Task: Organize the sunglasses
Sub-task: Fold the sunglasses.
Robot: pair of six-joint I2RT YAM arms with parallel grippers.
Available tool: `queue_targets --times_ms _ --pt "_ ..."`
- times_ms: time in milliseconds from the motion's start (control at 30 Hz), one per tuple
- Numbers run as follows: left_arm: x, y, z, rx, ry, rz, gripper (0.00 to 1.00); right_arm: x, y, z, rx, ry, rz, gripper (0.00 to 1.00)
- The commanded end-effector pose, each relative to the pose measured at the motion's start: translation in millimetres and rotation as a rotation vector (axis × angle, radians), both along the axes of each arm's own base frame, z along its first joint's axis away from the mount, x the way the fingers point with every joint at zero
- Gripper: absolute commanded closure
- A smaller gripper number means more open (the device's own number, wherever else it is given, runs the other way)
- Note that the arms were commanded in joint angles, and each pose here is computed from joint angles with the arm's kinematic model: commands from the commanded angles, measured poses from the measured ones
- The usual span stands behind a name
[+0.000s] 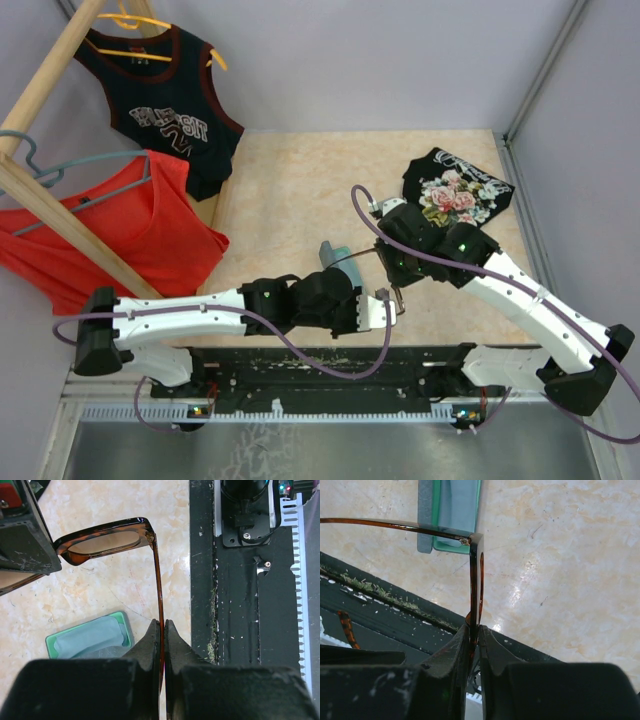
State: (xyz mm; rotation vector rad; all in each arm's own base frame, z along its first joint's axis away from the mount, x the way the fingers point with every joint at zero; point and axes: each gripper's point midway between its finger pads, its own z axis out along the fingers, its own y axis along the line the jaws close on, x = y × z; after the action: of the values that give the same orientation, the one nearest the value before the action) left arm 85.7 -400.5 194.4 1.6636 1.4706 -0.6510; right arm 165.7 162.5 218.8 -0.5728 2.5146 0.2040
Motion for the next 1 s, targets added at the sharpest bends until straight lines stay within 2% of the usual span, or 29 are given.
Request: queue_targets --times_ms 0,133,200,233,367,567,667,800,967 --pt "1.4 -4.6 13.6 -0.026 -0.01 0.018 1.0 0.2 1.4 5.6 0.013 -0.023 0.015 0.89" --pt "4.7 -3.2 17.4 -0.041 -0.009 0.049 0.98 -0.5 3.2 6.0 0.024 -0.022 0.022 1.0" --pt "6.3 -3.1 21.3 -0.056 -0.012 0.061 0.95 -1.1 4.1 5.9 0.028 -0.02 0.027 1.0" --pt "7.6 -3.3 23.9 -0.067 -0.013 0.072 0.92 -0.9 4.6 5.9 0.03 -0.021 0.027 1.0" --pt "11.2 -2.5 35.5 -0.111 -0.017 0.1 0.69 1.5 6.7 10.7 0.058 -0.045 0.02 1.0" --pt "13.7 2.1 61.9 -0.202 -0.017 0.134 0.54 6.9 4.1 18.2 0.065 -0.085 -0.003 1.0" --pt "11.9 9.8 81.9 -0.26 -0.006 0.145 0.41 11.2 -0.2 24.7 0.068 -0.12 -0.032 1.0" --pt "11.5 28.6 110.5 -0.355 0.016 0.19 0.37 18.0 -7.6 31.9 0.07 -0.18 -0.074 1.0" --pt "41.1 65.2 138.3 -0.46 0.006 0.408 0.38 23.5 -14.8 35.2 0.062 -0.232 -0.096 1.0"
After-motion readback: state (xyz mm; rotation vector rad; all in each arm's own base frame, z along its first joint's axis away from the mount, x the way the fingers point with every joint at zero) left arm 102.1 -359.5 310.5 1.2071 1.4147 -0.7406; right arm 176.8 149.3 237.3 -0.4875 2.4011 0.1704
